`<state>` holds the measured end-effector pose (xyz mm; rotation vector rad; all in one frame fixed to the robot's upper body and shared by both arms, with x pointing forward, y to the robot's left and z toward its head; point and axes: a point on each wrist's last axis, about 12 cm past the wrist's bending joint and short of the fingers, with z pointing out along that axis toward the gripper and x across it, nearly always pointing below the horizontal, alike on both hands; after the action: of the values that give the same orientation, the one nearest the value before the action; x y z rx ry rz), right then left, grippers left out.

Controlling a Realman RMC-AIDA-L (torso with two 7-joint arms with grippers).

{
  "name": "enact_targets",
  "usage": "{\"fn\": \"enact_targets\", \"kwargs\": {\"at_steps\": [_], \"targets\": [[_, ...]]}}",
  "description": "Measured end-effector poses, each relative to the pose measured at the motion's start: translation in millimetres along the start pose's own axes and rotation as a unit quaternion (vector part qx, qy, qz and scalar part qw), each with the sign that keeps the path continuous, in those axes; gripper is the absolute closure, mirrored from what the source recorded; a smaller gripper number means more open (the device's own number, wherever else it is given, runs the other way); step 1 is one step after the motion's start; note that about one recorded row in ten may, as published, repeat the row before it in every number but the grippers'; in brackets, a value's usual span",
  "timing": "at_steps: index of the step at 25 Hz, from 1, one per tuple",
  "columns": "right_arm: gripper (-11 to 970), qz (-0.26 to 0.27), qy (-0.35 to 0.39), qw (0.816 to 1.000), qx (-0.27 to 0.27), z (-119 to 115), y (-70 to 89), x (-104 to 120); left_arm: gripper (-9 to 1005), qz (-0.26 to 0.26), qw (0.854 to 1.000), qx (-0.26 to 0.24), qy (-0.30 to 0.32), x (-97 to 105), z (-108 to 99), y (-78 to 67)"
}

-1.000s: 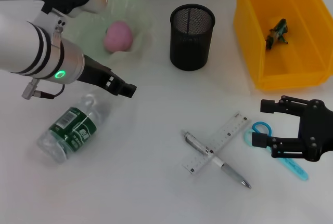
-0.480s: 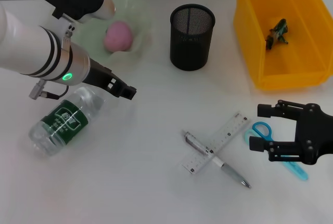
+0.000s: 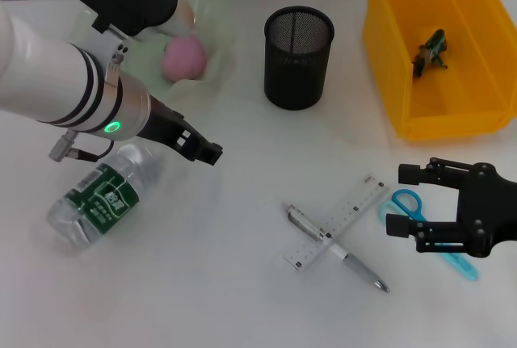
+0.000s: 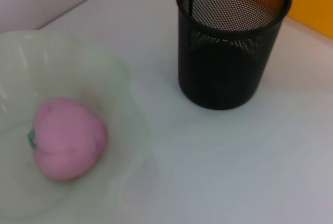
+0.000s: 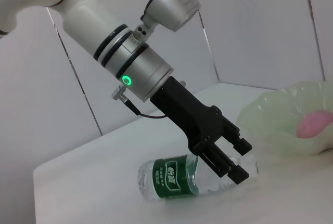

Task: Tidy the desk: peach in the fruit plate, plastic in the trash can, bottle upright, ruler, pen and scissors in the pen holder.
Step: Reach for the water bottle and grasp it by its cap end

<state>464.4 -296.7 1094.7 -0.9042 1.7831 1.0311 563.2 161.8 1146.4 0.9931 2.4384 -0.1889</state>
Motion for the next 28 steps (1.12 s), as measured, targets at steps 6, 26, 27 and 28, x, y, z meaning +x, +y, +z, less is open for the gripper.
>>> {"fn": "enact_targets", "kwargs": {"at_steps": [6,26,27,28], "targets": [[118,0.0,0.0,1.0,0.0,0,0.1,0,223,0.01,1.0,-0.012,-0.005,-2,-5,-2.6],[118,-0.003,-0.001,1.0,-0.003,2,-1.0,-2,225,-0.003,0.999,-0.041,0.016,10,22,12.9],[118,-0.003,-0.001,1.0,-0.003,2,-1.0,-2,225,-0.003,0.999,-0.041,0.016,10,22,12.9],[118,-0.003,-0.001,1.0,-0.003,2,-1.0,-2,225,-0.003,0.999,-0.041,0.016,10,22,12.9]]}}
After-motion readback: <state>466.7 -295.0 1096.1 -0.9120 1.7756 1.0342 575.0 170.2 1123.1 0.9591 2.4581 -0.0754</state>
